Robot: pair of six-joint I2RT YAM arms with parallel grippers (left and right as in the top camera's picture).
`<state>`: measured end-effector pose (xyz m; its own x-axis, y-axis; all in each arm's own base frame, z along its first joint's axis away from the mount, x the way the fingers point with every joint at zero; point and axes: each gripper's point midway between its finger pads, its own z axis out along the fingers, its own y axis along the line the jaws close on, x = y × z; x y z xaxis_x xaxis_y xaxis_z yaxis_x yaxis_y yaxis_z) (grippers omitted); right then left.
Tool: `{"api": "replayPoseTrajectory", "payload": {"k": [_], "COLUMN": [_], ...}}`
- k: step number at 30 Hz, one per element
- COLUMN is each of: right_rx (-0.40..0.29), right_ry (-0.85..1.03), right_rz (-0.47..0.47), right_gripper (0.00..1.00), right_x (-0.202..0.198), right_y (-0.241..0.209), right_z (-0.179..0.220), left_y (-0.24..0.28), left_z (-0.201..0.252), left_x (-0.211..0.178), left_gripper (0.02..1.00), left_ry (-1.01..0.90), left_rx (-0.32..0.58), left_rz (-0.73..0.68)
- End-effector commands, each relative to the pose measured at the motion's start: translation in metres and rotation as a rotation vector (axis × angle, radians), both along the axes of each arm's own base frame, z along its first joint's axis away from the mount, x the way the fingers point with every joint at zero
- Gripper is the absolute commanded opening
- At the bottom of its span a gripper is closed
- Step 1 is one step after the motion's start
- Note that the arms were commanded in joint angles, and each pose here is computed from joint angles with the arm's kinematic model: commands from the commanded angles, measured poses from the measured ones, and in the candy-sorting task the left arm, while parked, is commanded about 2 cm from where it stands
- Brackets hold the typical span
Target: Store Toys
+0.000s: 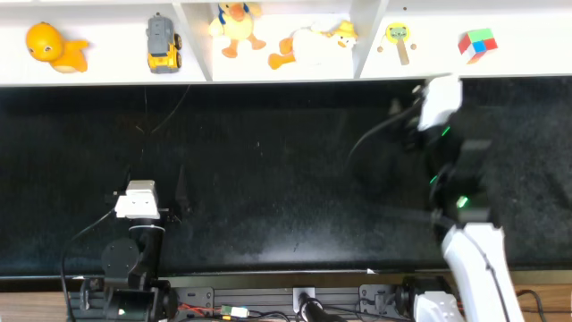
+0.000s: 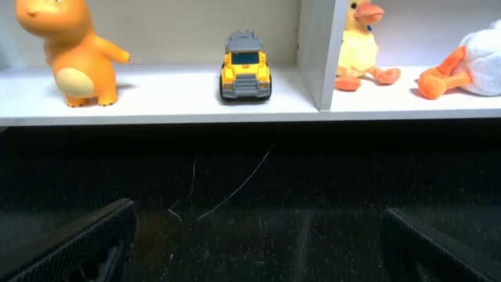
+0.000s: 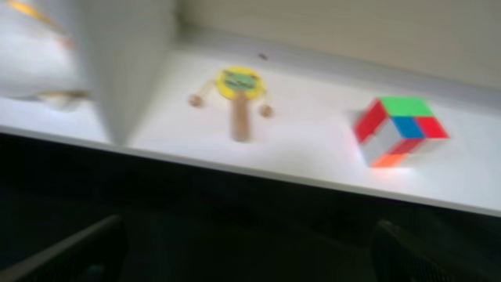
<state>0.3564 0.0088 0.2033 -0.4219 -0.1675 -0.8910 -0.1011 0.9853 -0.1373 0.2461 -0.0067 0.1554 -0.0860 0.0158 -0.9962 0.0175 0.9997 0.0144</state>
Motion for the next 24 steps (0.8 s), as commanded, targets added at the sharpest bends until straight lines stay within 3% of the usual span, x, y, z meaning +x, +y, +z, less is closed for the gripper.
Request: {"api": "replayPoseTrajectory", "payload": {"k": [1,4,10,20,24], "right_rx": [0.177,0.24,0.251,0.264,0.258], "right_ry": [-0.152,-0.262,-0.35,-0.453,-0.408], "right_rz": [-0.039,-0.051,-0.042,-0.033,-0.038], "right_gripper": [0.996,0.996,0.996,0.996,0.996], "right_x": [-0.034,-0.057,-0.085,-0.1,-0.108], "right_y": [0.018,0.014,0.011,0.009,0.009], "right_z": [0.008,0.014,-0.001,-0.021,-0.034], "left_y": [-0.002,-0.002,-0.002,-0.002,-0.002], "left_z": [0.001,0.001,0.001,0.001,0.001], "left_x": [0.0,0.0,0.0,0.0,0.0], "left_gripper": [0.998,0.998,0.998,0.998,0.998], "left_ry": [-0.008,-0.008,-0.008,-0.008,-0.008], "left_rx": [0.017,0.017,0.017,0.017,0.017], "left_rz": [-0.013,-0.013,-0.013,-0.013,-0.013]}}
